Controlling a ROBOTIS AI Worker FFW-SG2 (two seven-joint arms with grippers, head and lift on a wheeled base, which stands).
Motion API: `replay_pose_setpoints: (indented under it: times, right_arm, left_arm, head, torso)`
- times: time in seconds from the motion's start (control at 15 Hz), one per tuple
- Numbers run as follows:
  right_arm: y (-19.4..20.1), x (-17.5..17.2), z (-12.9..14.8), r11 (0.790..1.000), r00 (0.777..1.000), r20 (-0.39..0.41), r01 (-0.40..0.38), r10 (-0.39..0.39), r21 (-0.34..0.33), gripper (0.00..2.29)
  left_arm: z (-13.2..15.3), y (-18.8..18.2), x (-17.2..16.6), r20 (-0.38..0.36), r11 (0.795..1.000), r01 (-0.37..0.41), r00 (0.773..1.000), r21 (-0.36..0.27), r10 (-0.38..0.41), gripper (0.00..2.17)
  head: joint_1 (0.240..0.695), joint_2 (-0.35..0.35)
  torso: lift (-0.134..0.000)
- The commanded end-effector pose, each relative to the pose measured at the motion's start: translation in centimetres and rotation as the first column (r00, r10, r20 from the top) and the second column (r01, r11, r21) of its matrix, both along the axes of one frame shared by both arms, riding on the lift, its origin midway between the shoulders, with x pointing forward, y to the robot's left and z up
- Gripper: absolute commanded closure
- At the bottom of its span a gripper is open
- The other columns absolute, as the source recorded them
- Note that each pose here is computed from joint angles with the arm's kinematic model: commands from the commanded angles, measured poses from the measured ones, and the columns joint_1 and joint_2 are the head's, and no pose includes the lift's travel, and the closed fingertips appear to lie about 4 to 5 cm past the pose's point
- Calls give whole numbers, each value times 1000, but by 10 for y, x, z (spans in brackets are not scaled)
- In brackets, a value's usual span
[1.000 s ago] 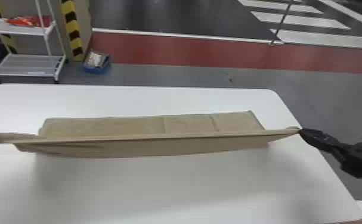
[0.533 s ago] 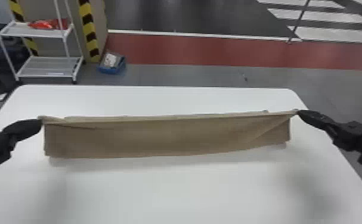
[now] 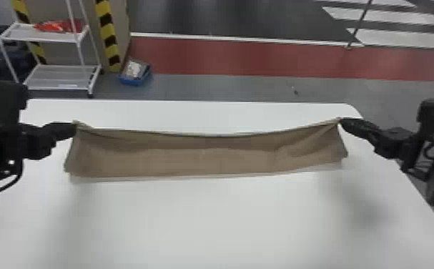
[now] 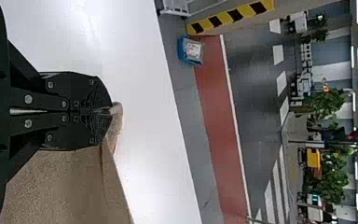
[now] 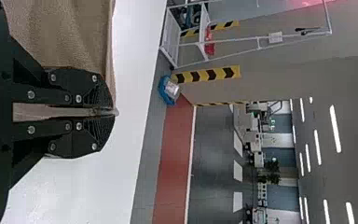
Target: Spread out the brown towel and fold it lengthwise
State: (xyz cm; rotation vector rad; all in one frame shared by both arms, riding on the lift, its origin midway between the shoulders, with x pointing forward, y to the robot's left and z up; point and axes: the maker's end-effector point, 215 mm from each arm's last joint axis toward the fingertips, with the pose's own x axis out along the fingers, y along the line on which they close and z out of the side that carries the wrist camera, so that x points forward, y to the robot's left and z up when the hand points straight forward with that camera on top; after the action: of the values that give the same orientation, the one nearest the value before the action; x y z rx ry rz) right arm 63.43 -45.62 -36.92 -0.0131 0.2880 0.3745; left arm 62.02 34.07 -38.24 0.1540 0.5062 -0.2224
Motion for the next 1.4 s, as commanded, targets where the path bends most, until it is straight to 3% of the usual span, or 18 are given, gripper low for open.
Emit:
replay_pose_setpoints:
  times: [0.0, 0.2, 0.27, 0.53, 0.73, 0.93, 1.13, 1.33]
  right_arm:
    - [11, 11, -3, 998, 998, 60, 31, -27, -58, -2]
    - [3, 8, -9, 995, 996, 71, 52, -46, -81, 33]
    - [-3, 6, -9, 994, 996, 76, 61, -55, -85, 43]
    - [-38, -22, -18, 991, 992, 73, 106, -100, -77, 53]
    - [-56, -45, -36, 990, 991, 45, 125, -122, -72, 70]
    - [-62, -60, -40, 991, 991, 45, 131, -129, -36, 76]
    - [-73, -58, -31, 990, 990, 41, 140, -138, -30, 76]
    - [-49, -46, -37, 996, 996, -21, 83, -83, -15, 100]
  left_arm:
    - [-14, -9, 13, -2, 997, 6, 1000, 72, -6, 724]
    - [-19, -6, 13, -3, 996, -2, 1000, 89, 3, 147]
    - [-20, -4, 12, -3, 995, -8, 1000, 96, 8, 103]
    - [-16, 8, 0, 24, 997, -36, 999, 69, 35, 110]
    - [-21, 18, -18, 28, 996, -63, 997, -57, 65, 110]
    - [-28, 22, -31, 17, 983, -81, 996, -163, 85, 110]
    - [-34, 18, -37, -3, 972, -82, 996, -218, 84, 103]
    - [-45, 13, -42, -40, 968, -91, 996, -234, 84, 113]
  head:
    - [689, -100]
    - [688, -97]
    - [692, -97]
    - [695, -112]
    - [695, -127]
    - [695, -137]
    - [695, -147]
    - [695, -157]
  torso:
    - [-125]
    - [-125]
    - [-125]
    - [-125]
    - [-125]
    - [-125]
    - [-125]
    - [-125]
